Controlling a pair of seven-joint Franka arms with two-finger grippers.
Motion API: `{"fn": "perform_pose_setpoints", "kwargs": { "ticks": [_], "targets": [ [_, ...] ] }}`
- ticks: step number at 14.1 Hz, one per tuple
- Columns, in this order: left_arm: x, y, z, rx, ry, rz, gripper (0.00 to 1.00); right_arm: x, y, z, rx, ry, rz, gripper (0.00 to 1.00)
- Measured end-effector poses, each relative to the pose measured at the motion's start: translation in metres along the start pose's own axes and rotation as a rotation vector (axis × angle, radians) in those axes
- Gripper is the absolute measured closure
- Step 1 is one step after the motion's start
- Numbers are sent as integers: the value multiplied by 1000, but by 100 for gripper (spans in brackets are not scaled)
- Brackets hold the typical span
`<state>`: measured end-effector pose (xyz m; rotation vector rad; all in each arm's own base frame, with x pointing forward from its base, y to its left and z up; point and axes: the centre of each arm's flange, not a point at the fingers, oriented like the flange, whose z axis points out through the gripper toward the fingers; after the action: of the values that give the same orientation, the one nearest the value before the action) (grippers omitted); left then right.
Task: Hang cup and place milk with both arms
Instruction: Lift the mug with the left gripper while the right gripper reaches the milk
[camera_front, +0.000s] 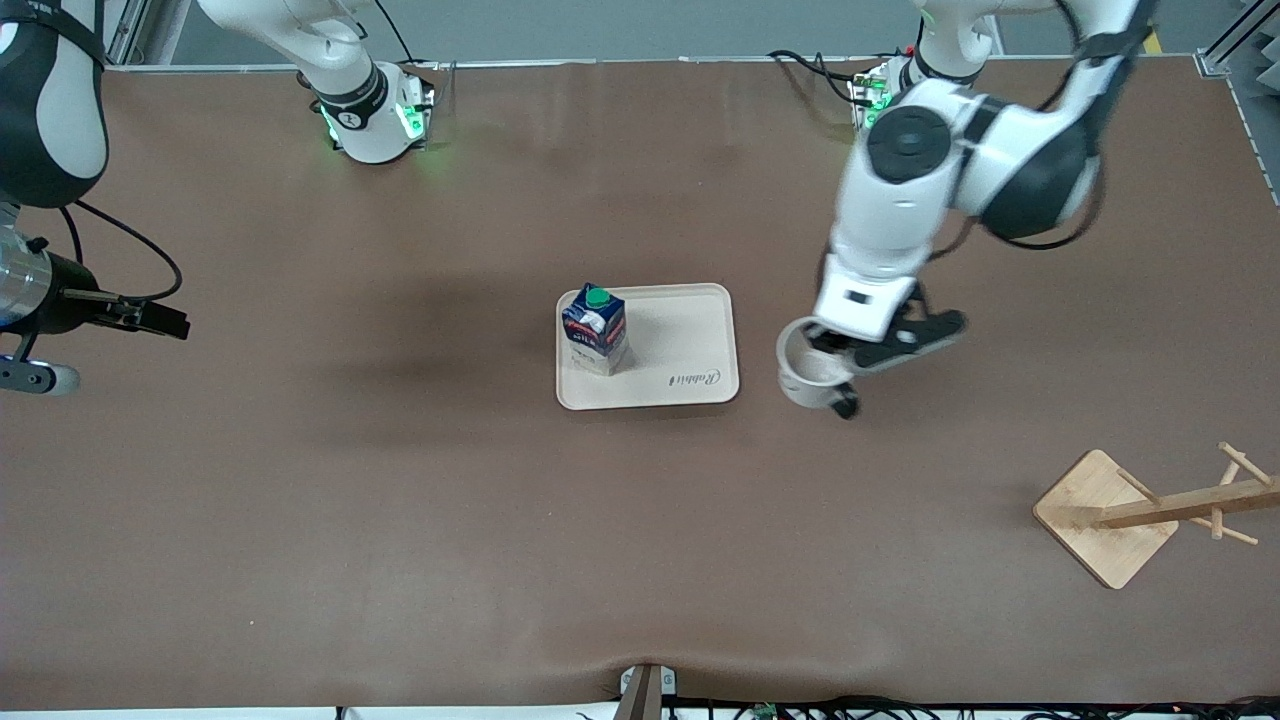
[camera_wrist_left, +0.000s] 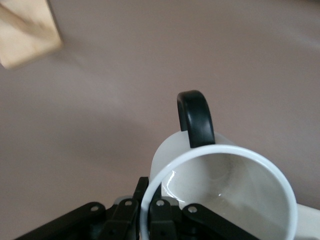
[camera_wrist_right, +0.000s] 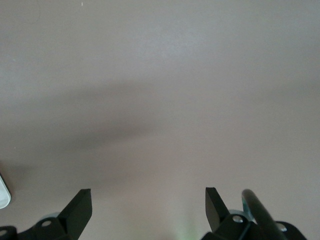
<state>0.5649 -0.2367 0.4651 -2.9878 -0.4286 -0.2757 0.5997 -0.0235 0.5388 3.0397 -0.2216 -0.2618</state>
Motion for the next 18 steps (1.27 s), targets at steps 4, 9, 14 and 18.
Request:
{"fn": "perform_pose_setpoints", "kwargs": {
  "ticks": [4, 9, 14, 18],
  "targets": [
    [64, -112, -7, 47, 3, 162, 95, 7, -14, 42, 55, -94, 6, 0],
    [92, -212, -24, 40, -37, 395, 95, -10, -65, 80, 171, -120, 97, 0],
    [110, -289, -18, 46, -60, 604, 95, -92, -260, 75, 169, -25, 303, 0],
    [126, -328, -21, 41, -50, 690, 95, -124, -339, 72, 339, -40, 517, 0]
  ]
}}
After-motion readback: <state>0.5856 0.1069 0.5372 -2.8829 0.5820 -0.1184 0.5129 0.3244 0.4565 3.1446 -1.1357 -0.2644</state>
